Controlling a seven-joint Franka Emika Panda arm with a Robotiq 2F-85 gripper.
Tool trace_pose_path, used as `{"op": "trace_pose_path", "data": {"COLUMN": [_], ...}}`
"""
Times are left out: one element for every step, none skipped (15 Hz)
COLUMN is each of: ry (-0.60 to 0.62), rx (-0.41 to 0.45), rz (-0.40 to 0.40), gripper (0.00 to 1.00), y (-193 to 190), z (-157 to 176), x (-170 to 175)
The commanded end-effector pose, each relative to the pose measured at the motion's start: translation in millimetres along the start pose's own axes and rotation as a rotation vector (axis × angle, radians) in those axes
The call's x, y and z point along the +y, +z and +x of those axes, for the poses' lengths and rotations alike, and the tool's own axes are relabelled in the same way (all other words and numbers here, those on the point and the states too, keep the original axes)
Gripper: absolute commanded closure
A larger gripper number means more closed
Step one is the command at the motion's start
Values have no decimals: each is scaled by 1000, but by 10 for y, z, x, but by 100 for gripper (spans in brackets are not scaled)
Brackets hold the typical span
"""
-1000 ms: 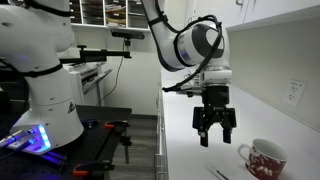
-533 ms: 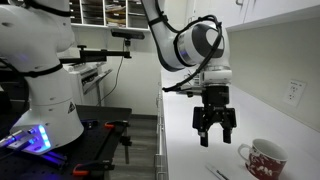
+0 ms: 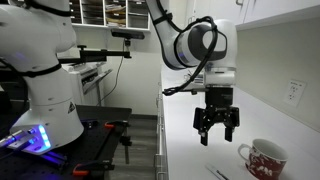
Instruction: Move the cup to the left
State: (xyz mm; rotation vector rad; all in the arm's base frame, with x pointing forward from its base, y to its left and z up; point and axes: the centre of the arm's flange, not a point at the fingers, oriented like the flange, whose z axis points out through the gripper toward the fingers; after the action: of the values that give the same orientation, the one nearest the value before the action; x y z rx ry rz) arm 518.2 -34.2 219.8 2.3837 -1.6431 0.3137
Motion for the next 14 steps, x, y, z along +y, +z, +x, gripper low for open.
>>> {"op": "trace_pose_path", "data": {"ry": [56, 61, 73, 83, 84, 89, 95, 101, 102, 98, 94, 96, 99, 98], "rx": [-129, -160, -167, -168, -167, -163, -163, -167, -174, -174, -171, -163, -152, -147], "rz": [108, 164, 215, 260, 305, 334, 344, 349, 342, 338, 332, 328, 321, 313], "gripper": [0, 0, 0, 0, 0, 0, 0, 0, 0, 0, 0, 2, 8, 18], "y": [36, 72, 89, 104, 121, 149, 168, 204, 243, 275, 305, 338, 389, 441], "z": [222, 302, 365, 420, 462, 486, 505, 514, 520, 523, 533, 553, 576, 607], "x": [-58, -95, -140, -184, -237, -307, -376, -455, -531, -618, -696, -758, -821, -868]}}
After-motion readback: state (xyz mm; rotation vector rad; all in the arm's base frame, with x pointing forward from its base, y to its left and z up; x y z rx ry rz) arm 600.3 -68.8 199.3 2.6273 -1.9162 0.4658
